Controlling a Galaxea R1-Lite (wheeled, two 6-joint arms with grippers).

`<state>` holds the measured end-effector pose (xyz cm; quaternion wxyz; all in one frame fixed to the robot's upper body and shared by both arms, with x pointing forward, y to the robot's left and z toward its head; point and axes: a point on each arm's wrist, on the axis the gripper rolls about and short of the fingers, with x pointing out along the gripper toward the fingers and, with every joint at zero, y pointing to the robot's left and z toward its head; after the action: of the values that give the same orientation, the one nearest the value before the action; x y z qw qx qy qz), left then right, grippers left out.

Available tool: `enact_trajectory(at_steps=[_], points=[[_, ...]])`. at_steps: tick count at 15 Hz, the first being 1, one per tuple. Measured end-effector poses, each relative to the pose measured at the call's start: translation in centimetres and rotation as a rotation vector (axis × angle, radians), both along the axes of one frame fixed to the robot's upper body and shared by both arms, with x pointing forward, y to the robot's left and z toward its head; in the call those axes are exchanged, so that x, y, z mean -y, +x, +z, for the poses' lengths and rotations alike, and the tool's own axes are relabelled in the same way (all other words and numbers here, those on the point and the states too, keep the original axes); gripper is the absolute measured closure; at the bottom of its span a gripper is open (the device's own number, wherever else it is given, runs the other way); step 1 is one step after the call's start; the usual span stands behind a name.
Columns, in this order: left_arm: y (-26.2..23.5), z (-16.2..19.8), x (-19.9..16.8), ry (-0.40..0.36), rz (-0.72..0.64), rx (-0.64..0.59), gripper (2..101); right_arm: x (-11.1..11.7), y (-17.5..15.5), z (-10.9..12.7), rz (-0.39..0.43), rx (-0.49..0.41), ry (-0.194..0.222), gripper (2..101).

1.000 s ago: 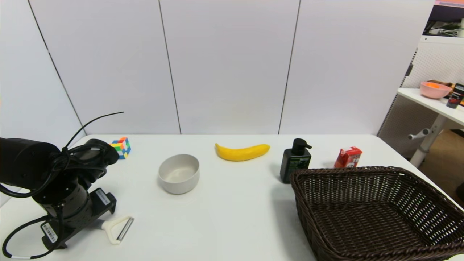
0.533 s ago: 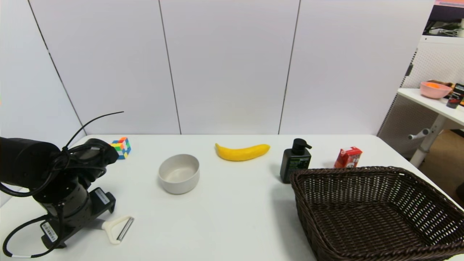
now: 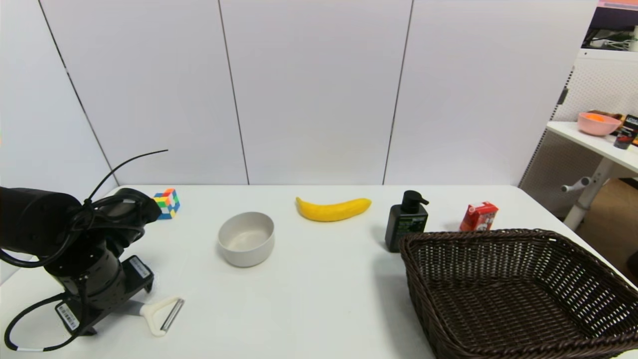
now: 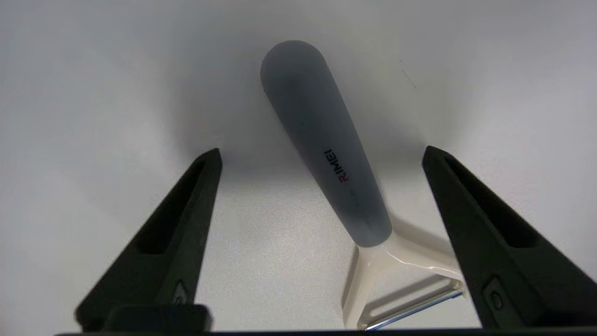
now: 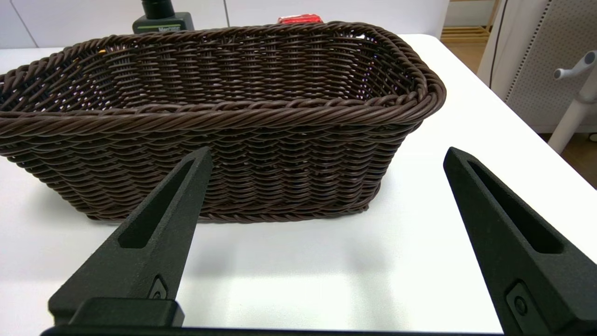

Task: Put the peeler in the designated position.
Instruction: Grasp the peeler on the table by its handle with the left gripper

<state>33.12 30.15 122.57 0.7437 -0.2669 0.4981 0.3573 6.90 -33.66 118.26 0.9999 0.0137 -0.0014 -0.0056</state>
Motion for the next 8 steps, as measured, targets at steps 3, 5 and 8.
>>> enact_trajectory(at_steps=[3,5,8], points=[[-0.03,-0.04,0.01,-0.001,-0.003,-0.005,46.9,0.00,0.00,0.00,0.000,0.000,0.000,4.3],[-0.04,-0.06,0.02,0.000,-0.003,-0.006,58.0,0.00,0.00,0.00,0.000,0.000,0.000,4.3],[-0.07,-0.10,0.04,-0.001,-0.004,-0.009,86.3,0.00,0.00,0.00,0.001,0.000,0.000,4.3]])
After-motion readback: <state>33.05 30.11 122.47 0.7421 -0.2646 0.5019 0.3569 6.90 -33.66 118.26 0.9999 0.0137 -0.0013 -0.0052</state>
